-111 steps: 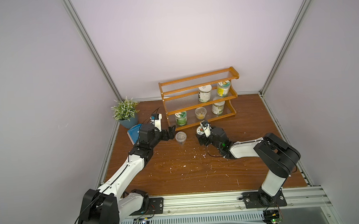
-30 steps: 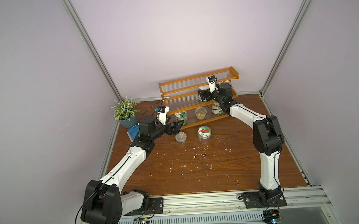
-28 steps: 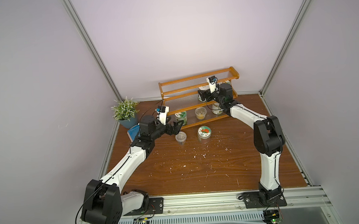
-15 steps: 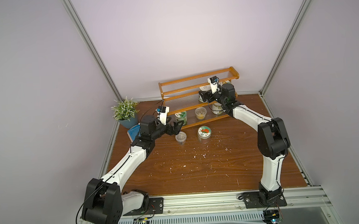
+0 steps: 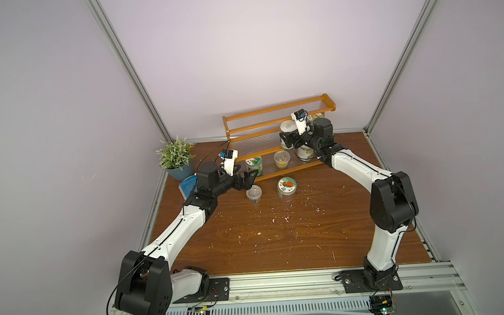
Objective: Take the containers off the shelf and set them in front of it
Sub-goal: 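Pick up a container from the shelf, then place the container at the center of the board.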
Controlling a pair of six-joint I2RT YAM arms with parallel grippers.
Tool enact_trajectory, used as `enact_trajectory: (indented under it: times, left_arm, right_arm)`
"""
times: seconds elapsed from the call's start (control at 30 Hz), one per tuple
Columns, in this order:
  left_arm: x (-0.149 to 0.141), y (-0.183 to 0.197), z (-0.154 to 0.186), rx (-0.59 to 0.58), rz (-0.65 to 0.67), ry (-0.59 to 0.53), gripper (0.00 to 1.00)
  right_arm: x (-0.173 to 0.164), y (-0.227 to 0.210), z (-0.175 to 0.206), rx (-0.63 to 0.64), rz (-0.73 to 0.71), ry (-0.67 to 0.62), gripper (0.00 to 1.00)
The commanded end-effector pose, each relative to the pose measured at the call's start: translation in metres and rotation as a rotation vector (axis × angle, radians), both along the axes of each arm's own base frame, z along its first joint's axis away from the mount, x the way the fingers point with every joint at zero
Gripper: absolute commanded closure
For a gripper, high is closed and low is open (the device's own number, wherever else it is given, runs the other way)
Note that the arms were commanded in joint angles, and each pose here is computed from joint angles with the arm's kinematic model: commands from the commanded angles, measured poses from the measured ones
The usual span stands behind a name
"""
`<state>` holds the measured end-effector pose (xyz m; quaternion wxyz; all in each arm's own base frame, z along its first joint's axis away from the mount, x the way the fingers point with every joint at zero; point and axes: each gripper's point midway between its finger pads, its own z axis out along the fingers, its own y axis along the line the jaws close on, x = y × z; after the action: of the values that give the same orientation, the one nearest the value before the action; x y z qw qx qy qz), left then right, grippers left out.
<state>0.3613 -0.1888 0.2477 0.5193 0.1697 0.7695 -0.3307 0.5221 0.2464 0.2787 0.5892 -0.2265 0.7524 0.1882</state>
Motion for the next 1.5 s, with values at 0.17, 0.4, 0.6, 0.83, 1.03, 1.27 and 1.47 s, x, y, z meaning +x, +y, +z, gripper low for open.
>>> enact_trajectory:
  times: [0.17,0.4,0.6,0.83,1.03,1.27,1.47]
  left_arm:
    - [-0.001,-0.001,0.001,-0.014,-0.018,-0.003,0.00]
    - [-0.001,-0.003,0.002,-0.017,-0.025,-0.004,0.00]
    - [0.000,-0.004,-0.001,-0.018,-0.033,0.005,0.00]
    - [0.000,-0.007,-0.005,-0.026,-0.046,0.014,0.01]
    - [-0.001,-0.009,-0.004,-0.023,-0.050,0.012,0.01]
    - [-0.001,-0.011,-0.006,-0.021,-0.054,0.018,0.00]
    - [-0.001,-0.011,-0.005,-0.014,-0.051,0.016,0.00]
  right_arm:
    - [-0.053,-0.008,0.056,0.012,0.038,-0.112,0.21]
    - [-0.095,-0.028,0.042,-0.030,-0.013,-0.068,0.21]
    - [-0.135,-0.069,0.006,-0.052,-0.139,-0.020,0.21]
    - [-0.165,-0.108,-0.051,-0.024,-0.289,0.014,0.21]
    - [-0.164,-0.119,-0.091,0.005,-0.363,0.026,0.21]
    - [-0.153,-0.123,-0.110,0.007,-0.404,0.011,0.20]
    - [-0.145,-0.122,-0.120,-0.005,-0.409,0.009,0.19]
